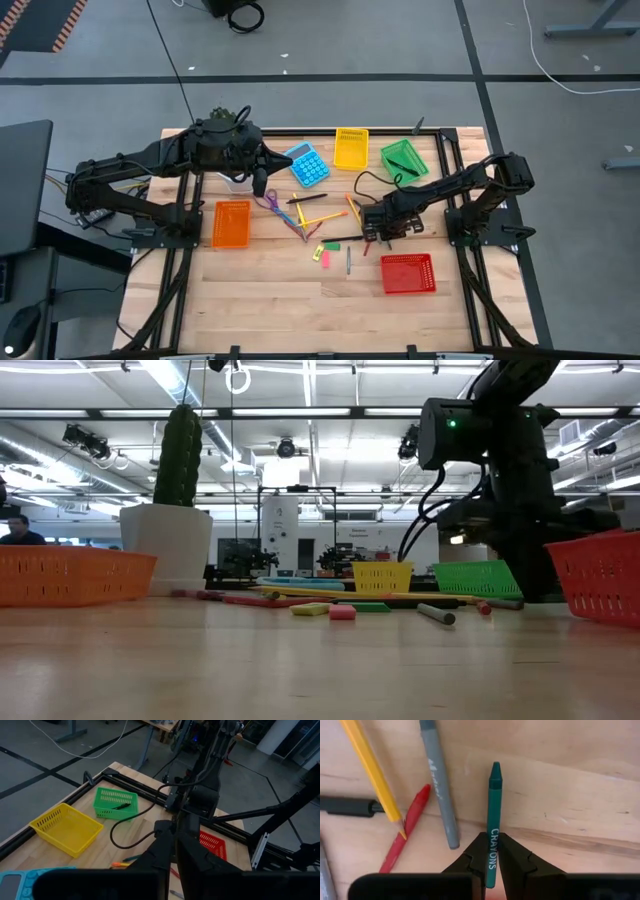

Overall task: Sort crayons/erasers/pens/pencils in bins
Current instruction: Put the bottom green crayon into the red bin

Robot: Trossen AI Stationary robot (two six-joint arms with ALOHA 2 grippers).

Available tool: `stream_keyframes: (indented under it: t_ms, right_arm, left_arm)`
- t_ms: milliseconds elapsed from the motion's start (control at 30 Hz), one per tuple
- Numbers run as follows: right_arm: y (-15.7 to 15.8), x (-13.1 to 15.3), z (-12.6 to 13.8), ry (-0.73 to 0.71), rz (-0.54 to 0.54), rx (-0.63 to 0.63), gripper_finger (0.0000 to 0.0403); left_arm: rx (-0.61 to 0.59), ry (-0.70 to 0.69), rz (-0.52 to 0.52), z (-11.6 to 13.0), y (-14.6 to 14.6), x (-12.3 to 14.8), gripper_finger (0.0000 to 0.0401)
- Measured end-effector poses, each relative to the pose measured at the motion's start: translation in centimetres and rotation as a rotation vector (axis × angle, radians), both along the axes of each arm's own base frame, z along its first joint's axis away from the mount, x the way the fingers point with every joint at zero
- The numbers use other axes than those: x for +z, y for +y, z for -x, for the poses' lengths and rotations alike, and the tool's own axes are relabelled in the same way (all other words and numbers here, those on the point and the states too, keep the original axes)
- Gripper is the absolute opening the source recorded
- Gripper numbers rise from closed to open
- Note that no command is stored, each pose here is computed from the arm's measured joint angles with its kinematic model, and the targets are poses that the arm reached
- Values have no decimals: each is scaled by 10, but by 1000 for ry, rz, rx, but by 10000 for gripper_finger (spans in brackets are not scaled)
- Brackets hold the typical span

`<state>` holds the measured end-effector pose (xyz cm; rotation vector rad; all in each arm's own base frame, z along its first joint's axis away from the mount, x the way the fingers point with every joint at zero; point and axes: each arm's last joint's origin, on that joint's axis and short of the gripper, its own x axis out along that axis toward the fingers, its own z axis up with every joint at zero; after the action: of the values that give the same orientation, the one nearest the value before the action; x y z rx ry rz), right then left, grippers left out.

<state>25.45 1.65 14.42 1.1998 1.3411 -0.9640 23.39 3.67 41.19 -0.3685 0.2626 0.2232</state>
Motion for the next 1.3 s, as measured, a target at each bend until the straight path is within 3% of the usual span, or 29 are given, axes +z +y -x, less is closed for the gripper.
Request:
stream_keyframes:
  t_ms: [400, 700, 1033, 1300]
  right_arm:
    - [-3, 39, -19, -22, 120, 121, 44]
    - [10, 88, -29, -33, 77, 416, 44]
    - [68, 120, -6, 45, -10, 773, 44]
    - [118, 123, 24, 14, 47, 849, 44]
  left_arm:
    - [-7, 4, -24, 0, 0, 0, 29]
    - [-7, 5, -23, 0, 0, 0, 30]
    - [-7, 68, -12, 2, 0, -6, 28]
    - [10, 65, 37, 2, 0, -6, 29]
